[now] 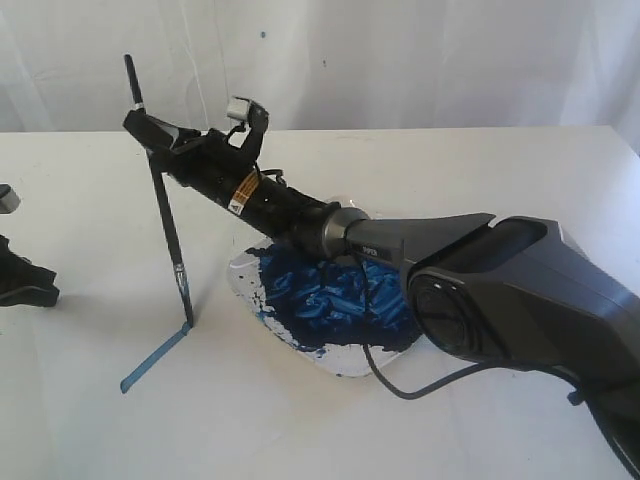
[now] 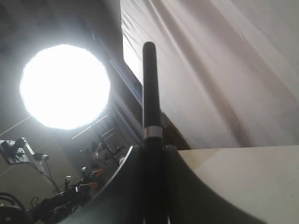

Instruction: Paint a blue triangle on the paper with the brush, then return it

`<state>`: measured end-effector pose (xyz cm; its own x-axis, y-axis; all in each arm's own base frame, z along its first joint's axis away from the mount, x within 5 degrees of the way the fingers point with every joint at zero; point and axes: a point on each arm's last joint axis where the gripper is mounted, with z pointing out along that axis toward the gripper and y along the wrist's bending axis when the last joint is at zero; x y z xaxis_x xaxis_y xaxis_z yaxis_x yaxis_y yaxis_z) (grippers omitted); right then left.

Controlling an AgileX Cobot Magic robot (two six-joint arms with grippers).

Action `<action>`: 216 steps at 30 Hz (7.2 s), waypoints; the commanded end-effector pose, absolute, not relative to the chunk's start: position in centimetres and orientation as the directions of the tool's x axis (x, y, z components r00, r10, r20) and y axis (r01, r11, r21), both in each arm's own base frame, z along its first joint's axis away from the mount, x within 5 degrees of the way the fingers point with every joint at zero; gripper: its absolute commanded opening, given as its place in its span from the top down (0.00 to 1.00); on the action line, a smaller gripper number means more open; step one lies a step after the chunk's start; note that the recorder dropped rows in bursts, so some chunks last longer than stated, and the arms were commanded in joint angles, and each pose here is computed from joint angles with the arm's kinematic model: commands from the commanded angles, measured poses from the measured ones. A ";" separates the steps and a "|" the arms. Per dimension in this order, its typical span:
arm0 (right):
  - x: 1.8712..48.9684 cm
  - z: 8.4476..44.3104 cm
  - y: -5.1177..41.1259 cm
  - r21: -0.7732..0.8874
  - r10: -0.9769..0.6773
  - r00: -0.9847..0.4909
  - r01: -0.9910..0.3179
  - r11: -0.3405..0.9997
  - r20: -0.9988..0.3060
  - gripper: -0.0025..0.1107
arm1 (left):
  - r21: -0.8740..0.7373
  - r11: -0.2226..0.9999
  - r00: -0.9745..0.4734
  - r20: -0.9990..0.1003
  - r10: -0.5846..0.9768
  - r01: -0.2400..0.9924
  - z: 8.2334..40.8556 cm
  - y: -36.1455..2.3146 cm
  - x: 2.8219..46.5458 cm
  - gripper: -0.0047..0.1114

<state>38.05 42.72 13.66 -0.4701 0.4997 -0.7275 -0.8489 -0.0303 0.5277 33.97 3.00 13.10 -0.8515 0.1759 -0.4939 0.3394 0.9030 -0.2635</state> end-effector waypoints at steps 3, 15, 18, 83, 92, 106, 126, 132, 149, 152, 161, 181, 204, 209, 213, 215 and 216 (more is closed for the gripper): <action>39.6 14.1 41.1 0.525 0.564 -0.447 -0.851 -0.028 -0.694 0.98 | -0.277 0.899 -0.857 -0.487 0.172 0.338 12.9 3.0 33.8 0.96; 39.1 14.6 41.0 0.515 0.571 -0.476 -0.851 -0.105 -0.669 0.98 | -0.276 0.900 -0.856 -0.487 0.172 0.338 12.9 3.0 33.8 0.96; 38.8 14.7 41.2 0.541 0.532 -0.529 -0.827 -0.151 -0.661 0.98 | -0.276 0.900 -0.856 -0.487 0.172 0.338 12.9 3.0 33.8 0.96; 29.9 29.2 45.2 0.335 0.050 -0.341 -0.937 -0.098 -0.939 0.98 | -0.266 0.907 -0.855 -0.492 0.164 0.327 12.9 3.1 33.9 0.96; 29.2 29.9 44.0 0.283 -0.112 -0.304 -0.943 0.172 -0.946 0.98 | -0.281 0.906 -0.856 -0.495 0.146 0.317 13.0 3.0 34.0 0.96; 26.3 26.0 40.7 0.346 -0.137 -0.372 -0.921 0.180 -0.918 0.98 | -0.288 0.906 -0.857 -0.497 0.136 0.311 13.0 3.0 34.0 0.96; 28.4 14.3 41.3 0.601 0.308 -0.555 -0.796 0.073 -0.773 0.98 | -0.291 0.904 -0.857 -0.496 0.136 0.312 13.0 3.0 34.0 0.96; 28.6 13.7 41.6 0.604 0.333 -0.556 -0.795 0.054 -0.762 0.98 | -0.288 0.906 -0.857 -0.497 0.136 0.311 13.0 3.0 34.0 0.96; 30.2 14.8 43.2 0.507 0.313 -0.447 -0.850 0.143 -0.838 0.98 | -0.293 0.906 -0.857 -0.498 0.129 0.307 13.0 3.0 34.0 0.96; 30.6 15.2 43.5 0.503 0.306 -0.441 -0.849 0.162 -0.844 0.98 | -0.293 0.906 -0.857 -0.498 0.129 0.307 13.0 3.0 34.0 0.96; 31.5 16.2 43.8 0.455 0.304 -0.382 -0.863 0.219 -0.872 0.98 | -0.294 0.905 -0.858 -0.498 0.130 0.308 13.0 3.0 34.0 0.96; 30.2 16.0 44.0 0.541 0.228 -0.517 -0.839 0.056 -0.825 0.98 | -0.294 0.905 -0.858 -0.498 0.130 0.308 13.0 3.0 34.0 0.96; 29.7 15.3 44.3 0.485 0.230 -0.452 -0.867 0.114 -0.862 0.98 | -0.293 0.905 -0.857 -0.498 0.130 0.308 13.0 3.0 34.0 0.96; 29.9 15.4 44.3 0.492 0.253 -0.451 -0.861 0.130 -0.856 0.98 | -0.291 0.906 -0.857 -0.498 0.130 0.307 13.0 3.0 34.0 0.96; 30.0 15.4 44.2 0.485 0.258 -0.441 -0.863 0.139 -0.859 0.98 | -0.291 0.906 -0.857 -0.498 0.130 0.307 13.0 3.0 34.0 0.96; 30.1 15.2 44.2 0.487 0.242 -0.444 -0.859 0.161 -0.863 0.98 | -0.291 0.906 -0.857 -0.498 0.130 0.307 13.0 3.0 34.0 0.96; 30.1 15.1 44.2 0.488 0.236 -0.445 -0.857 0.168 -0.864 0.98 | -0.291 0.906 -0.857 -0.498 0.130 0.307 13.0 3.0 34.0 0.96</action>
<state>30.08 44.26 15.26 -0.4531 0.2502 -0.8556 -0.8565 0.1439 0.4957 34.14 3.04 13.16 -0.8513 0.1488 -0.5031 0.3172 0.9098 -0.2678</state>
